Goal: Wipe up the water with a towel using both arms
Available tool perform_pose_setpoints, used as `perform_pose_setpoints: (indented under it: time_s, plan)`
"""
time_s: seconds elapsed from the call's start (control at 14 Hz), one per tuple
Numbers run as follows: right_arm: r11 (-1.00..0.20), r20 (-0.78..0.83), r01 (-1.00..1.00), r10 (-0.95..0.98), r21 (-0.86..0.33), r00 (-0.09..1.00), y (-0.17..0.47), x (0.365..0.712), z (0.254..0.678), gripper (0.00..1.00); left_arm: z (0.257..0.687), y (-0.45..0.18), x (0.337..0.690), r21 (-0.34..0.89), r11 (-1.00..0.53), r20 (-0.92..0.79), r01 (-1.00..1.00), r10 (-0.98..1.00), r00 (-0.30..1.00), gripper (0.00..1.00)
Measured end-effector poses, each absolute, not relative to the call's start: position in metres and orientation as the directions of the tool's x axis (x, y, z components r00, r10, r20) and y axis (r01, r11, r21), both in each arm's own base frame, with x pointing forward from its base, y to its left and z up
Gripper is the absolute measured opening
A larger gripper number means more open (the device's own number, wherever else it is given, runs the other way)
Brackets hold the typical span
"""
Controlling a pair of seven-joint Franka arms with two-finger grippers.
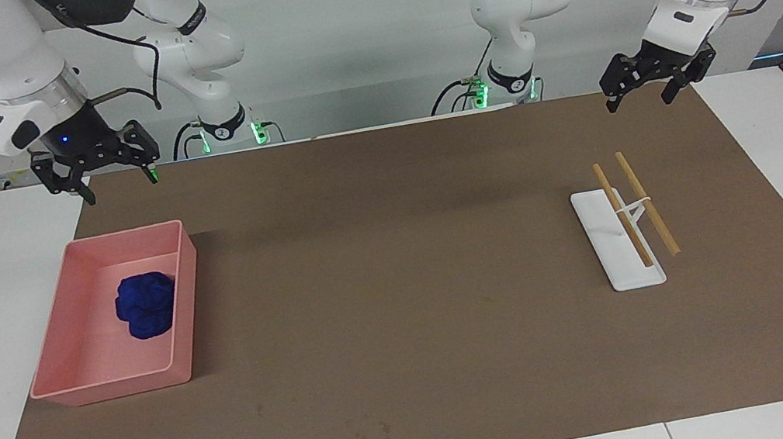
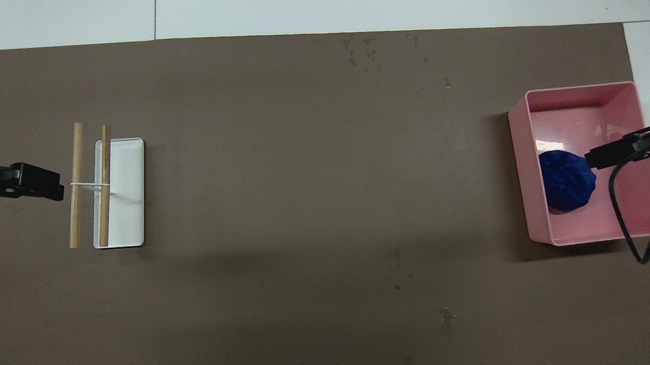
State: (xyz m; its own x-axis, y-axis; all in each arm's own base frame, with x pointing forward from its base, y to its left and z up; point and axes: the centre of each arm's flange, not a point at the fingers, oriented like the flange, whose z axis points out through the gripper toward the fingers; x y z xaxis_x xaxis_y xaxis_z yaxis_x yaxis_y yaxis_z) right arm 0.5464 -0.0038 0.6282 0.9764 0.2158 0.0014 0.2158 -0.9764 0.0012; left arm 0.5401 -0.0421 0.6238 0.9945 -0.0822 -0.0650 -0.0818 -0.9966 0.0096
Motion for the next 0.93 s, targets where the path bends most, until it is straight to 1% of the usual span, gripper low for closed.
perform_pose_setpoints:
  time_s: [0.5,0.93]
  plan:
    - [-0.977,-0.003,0.213,0.213,0.001,0.977,-0.0024,0.551,0.6249,1.0,0.6238,-0.0421,0.5401,0.01,-0.997,-0.065,-0.082,-0.082,0.994,1.0]
    - [-0.987,-0.002,0.162,0.162,0.001,0.987,-0.002,0.5513,0.6251,1.0,0.6238,-0.0421,0.5401,0.01,-0.997,-0.065,-0.082,-0.082,0.994,1.0]
